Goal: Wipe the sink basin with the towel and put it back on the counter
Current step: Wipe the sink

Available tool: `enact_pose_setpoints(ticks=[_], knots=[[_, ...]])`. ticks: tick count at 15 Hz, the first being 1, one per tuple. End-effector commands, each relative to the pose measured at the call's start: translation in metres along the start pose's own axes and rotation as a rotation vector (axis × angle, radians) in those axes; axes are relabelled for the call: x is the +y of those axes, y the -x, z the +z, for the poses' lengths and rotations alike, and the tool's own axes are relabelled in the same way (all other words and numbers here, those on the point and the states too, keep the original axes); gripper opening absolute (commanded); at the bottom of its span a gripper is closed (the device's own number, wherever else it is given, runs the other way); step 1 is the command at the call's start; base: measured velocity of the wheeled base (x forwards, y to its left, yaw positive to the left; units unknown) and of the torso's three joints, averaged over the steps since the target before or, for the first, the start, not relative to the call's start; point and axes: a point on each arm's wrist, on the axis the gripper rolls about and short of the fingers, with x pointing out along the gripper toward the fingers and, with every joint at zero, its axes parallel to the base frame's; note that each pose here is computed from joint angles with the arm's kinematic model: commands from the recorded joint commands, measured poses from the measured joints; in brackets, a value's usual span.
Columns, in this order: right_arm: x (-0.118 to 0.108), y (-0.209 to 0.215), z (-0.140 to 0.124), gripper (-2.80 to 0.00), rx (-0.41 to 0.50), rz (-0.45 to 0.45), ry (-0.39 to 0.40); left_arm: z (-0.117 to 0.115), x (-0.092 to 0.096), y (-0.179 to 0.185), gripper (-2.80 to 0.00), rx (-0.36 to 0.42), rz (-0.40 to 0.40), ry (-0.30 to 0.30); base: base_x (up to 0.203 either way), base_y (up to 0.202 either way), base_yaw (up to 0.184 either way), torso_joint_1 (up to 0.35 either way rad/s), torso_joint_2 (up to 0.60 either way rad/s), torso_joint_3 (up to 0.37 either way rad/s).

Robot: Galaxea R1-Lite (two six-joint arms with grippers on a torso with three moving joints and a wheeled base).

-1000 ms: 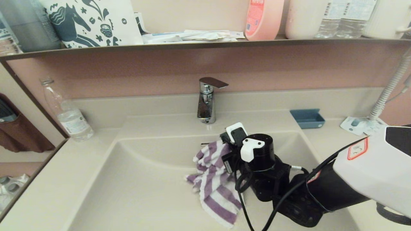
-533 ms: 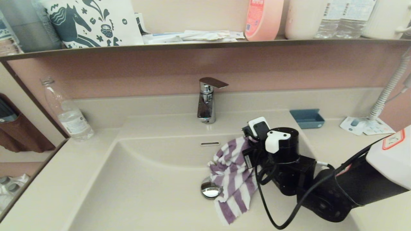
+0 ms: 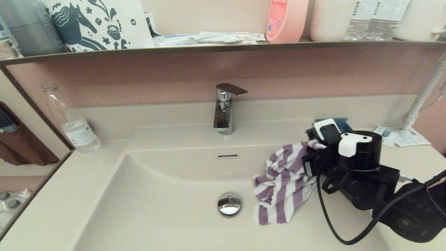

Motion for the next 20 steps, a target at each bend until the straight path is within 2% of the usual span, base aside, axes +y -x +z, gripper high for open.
enact_pose_setpoints(ticks=[1,3,7,9,11,15,18,20], knots=[[-0.014,0.021,0.02,-2.8,-0.068,-0.01,-0.022,0.0,0.0,0.0,-2.8,0.002,0.0,0.0,0.0,0.0,0.0,0.0,0.0,0.0],[-0.029,0.045,0.038,-2.8,-0.093,-0.014,-0.01,0.0,0.0,0.0,-2.8,0.002,0.0,0.0,0.0,0.0,0.0,0.0,0.0,0.0],[-0.076,0.096,0.068,-2.8,-0.04,-0.065,0.004,0.0,0.0,0.0,-2.8,0.002,0.0,0.0,0.0,0.0,0.0,0.0,0.0,0.0],[-0.103,0.105,0.076,-2.8,0.027,-0.158,0.006,0.0,0.0,0.0,-2.8,0.002,0.0,0.0,0.0,0.0,0.0,0.0,0.0,0.0],[-0.126,0.106,0.081,-2.8,0.09,-0.292,0.002,0.0,0.0,0.0,-2.8,0.002,0.0,0.0,0.0,0.0,0.0,0.0,0.0,0.0],[-0.176,0.109,0.091,-2.8,0.127,-0.507,-0.023,0.0,0.0,0.0,-2.8,0.002,0.0,0.0,0.0,0.0,0.0,0.0,0.0,0.0],[-0.21,0.116,0.103,-2.8,0.106,-0.597,-0.015,0.0,0.0,0.0,-2.8,0.002,0.0,0.0,0.0,0.0,0.0,0.0,0.0,0.0],[-0.218,0.121,0.117,-2.8,0.093,-0.607,-0.01,0.0,0.0,0.0,-2.8,0.002,0.0,0.0,0.0,0.0,0.0,0.0,0.0,0.0]])
